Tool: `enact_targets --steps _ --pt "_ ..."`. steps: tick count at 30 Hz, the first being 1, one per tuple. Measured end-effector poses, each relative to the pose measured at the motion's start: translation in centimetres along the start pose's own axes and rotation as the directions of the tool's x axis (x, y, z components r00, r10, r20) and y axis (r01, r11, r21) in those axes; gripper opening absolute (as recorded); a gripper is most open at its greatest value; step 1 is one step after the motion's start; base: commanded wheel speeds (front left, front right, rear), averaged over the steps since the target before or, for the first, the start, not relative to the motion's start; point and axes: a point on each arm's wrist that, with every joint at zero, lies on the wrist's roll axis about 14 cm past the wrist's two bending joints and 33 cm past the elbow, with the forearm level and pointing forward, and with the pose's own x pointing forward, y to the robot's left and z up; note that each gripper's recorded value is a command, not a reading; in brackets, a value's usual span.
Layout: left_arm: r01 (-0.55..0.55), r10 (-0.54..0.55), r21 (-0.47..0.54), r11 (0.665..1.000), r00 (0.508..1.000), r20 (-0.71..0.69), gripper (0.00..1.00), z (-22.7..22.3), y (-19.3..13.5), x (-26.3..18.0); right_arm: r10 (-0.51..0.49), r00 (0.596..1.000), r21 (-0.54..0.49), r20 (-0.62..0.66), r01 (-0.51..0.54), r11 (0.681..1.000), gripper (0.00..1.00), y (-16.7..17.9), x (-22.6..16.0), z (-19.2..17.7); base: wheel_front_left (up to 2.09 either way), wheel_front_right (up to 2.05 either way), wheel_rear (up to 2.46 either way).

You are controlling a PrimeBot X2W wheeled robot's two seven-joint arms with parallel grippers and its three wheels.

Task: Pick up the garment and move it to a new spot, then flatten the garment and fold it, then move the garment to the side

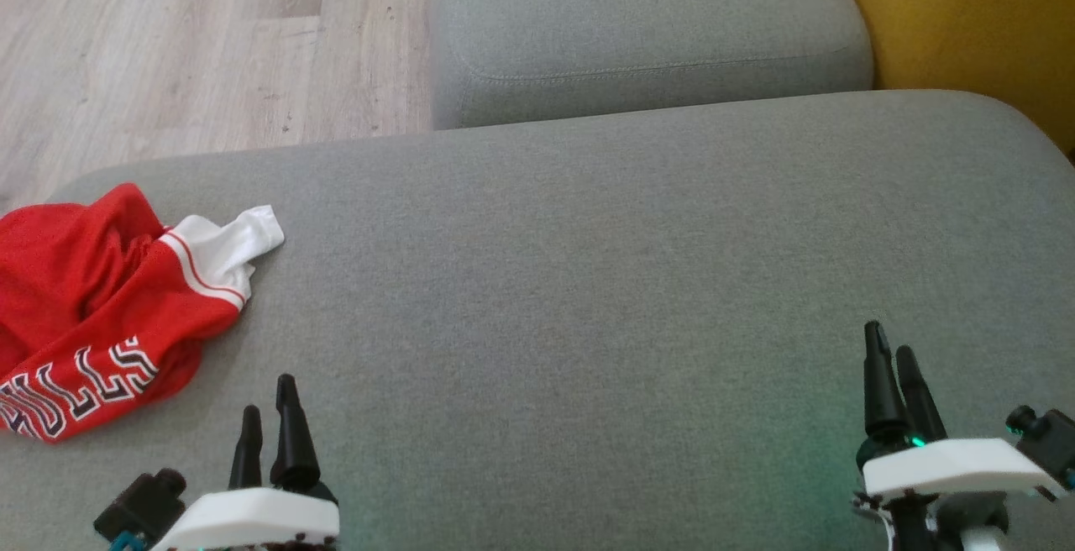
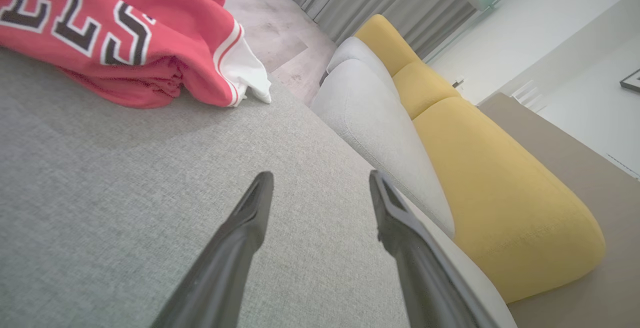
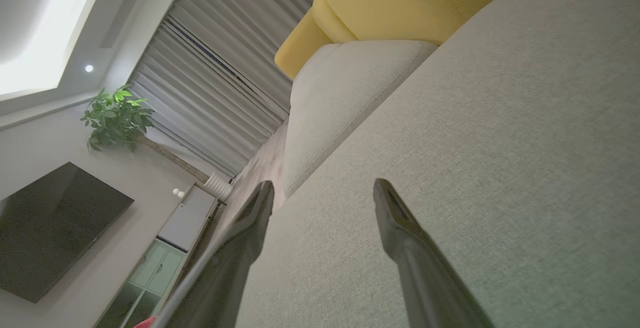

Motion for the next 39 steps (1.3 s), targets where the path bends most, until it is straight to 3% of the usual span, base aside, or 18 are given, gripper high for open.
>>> enact_targets --steps 20,32,39 --pt "0.019 -0.032 0.256 0.967 0.998 0.047 1.0 0.3 -1.3 -0.6 0.06 0.998 -0.217 0.022 -0.054 0.975 1.0 1.5 -0.4 0.2 0.0 0.0 0.0" --pt "0.049 -0.082 0.398 0.916 0.994 0.068 1.0 0.3 -2.5 -0.8 0.092 0.995 -0.341 0.028 -0.077 0.937 1.0 2.1 -0.9 0.1 0.0 0.0 0.0" --pt "0.036 -0.081 0.466 0.884 0.994 0.075 1.0 0.1 -2.3 -1.1 0.123 0.992 -0.426 0.011 -0.106 0.899 1.0 2.8 -1.0 -0.5 0.0 0.0 0.0"
